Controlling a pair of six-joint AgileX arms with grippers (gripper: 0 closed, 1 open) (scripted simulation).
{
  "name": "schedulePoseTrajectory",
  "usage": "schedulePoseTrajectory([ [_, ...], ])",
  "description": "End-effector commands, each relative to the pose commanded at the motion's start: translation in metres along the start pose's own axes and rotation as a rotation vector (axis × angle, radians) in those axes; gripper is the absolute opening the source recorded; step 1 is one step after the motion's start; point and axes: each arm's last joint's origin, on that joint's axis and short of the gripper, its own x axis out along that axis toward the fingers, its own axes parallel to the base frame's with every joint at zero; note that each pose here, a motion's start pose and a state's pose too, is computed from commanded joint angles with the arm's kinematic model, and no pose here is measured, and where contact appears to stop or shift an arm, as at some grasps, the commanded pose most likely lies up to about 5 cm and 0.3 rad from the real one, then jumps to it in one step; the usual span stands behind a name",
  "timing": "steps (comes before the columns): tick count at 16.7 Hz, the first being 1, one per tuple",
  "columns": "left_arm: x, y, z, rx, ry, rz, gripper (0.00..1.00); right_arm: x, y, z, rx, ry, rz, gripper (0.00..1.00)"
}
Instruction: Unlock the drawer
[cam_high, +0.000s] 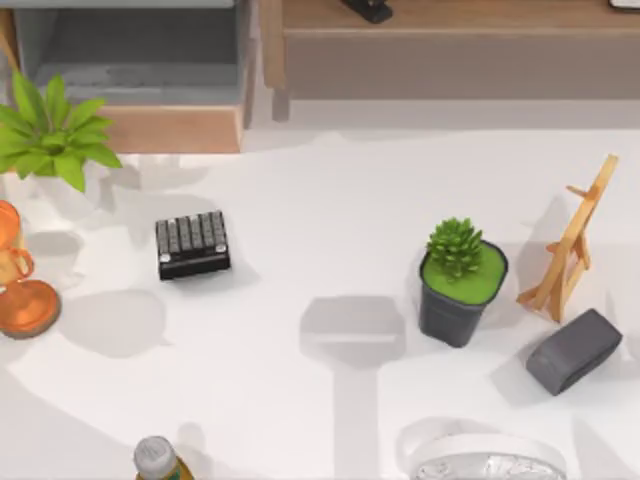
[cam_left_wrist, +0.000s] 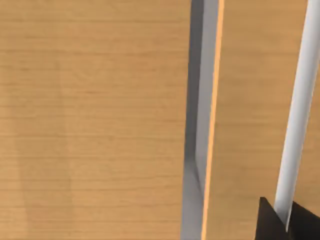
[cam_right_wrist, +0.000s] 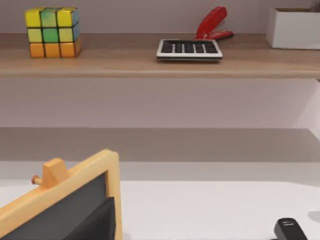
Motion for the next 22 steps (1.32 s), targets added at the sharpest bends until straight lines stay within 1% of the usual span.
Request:
schedulePoseTrajectory([
  [8, -0.056, -0.002, 0.001, -0.003, -0.003, -0.004, 0.00, 0.000, 0.000, 0.000, 0.000, 0.000, 0.000, 1.00],
  [15, -0.063, -0.002, -0.001, 0.000, 0.000, -0.002, 0.00, 0.000, 0.000, 0.000, 0.000, 0.000, 0.000, 1.00],
  [22, -0.118, -0.004, 0.001, -0.003, -0.004, -0.006, 0.00, 0.000, 0.000, 0.000, 0.000, 0.000, 0.000, 1.00],
])
